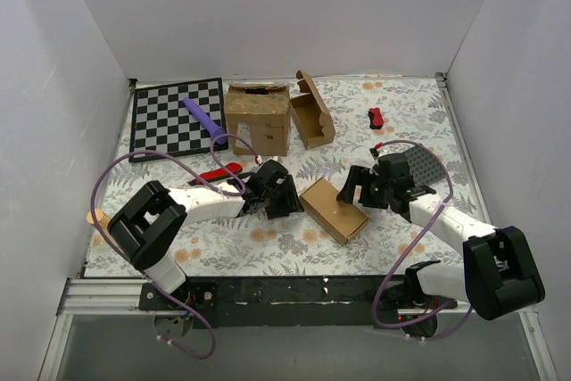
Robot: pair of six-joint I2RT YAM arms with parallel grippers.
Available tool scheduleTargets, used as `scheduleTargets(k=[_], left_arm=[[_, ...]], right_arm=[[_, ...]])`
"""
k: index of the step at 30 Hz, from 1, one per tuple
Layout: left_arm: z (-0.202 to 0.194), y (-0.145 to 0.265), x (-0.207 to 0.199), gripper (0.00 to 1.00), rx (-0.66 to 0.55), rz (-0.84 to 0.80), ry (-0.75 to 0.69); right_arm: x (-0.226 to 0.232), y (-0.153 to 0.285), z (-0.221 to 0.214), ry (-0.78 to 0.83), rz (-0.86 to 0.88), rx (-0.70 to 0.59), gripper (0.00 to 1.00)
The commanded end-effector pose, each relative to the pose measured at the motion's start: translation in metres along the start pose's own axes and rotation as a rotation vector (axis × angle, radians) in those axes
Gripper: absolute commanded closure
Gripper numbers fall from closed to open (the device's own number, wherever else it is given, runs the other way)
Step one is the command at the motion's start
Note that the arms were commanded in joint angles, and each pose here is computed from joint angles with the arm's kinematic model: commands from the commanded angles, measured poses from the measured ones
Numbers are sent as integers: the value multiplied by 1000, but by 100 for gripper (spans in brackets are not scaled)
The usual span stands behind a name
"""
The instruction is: Unpack the express box
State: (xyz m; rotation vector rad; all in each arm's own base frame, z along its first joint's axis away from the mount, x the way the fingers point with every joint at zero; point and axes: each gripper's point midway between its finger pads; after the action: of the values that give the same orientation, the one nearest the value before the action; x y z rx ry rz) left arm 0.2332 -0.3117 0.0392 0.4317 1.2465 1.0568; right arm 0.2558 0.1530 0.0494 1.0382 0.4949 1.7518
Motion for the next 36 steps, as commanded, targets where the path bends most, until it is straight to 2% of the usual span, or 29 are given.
scheduleTargets(k=[1, 4, 9, 16, 20, 23, 27, 31, 33, 34, 35, 36], left_arm=[[-7, 4, -9, 50, 39, -61, 0], [-9, 5, -16, 51, 47, -108, -3], [1, 3, -31, 51, 27, -139, -20], [25, -10, -42, 50, -8, -122, -26], [41, -18, -34, 50, -15, -99, -4], [47, -16, -28, 50, -22, -81, 0], [61, 6, -23, 50, -101, -72, 3], [65, 28, -16, 47, -159, -77, 15], [59, 33, -10, 33, -157, -73, 28], [64, 40, -9, 24, -192, -71, 36], [62, 42, -5, 7, -193, -60, 46], [62, 44, -3, 3, -197, -58, 51]], right_arm=[[29, 3, -15, -41, 179, 54, 5], [37, 4, -26, -78, 224, 99, 4], [53, 10, -22, -94, 289, 65, 3], [74, 13, -19, -90, 355, 65, 3], [76, 8, -17, -66, 349, 76, 4], [72, 8, -4, -24, 292, 54, 3], [59, 17, 21, 61, 105, 15, 3], [74, 20, 38, 157, -26, 10, 2], [78, 23, 48, 186, -112, 9, 1], [79, 14, 38, 211, -151, 58, 2], [78, 11, 36, 218, -184, 77, 2], [78, 15, 38, 236, -241, 83, 2]])
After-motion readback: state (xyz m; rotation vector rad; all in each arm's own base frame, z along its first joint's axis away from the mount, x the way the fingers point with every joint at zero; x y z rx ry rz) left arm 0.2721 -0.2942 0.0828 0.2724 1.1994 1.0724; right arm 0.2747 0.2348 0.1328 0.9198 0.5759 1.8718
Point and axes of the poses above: each gripper's point midway between its finger pads, its own y axis back along the fingers, its own x axis along the line the jaws close on, z = x × y, and after that the axes turned 2 degrees about y, right-handed
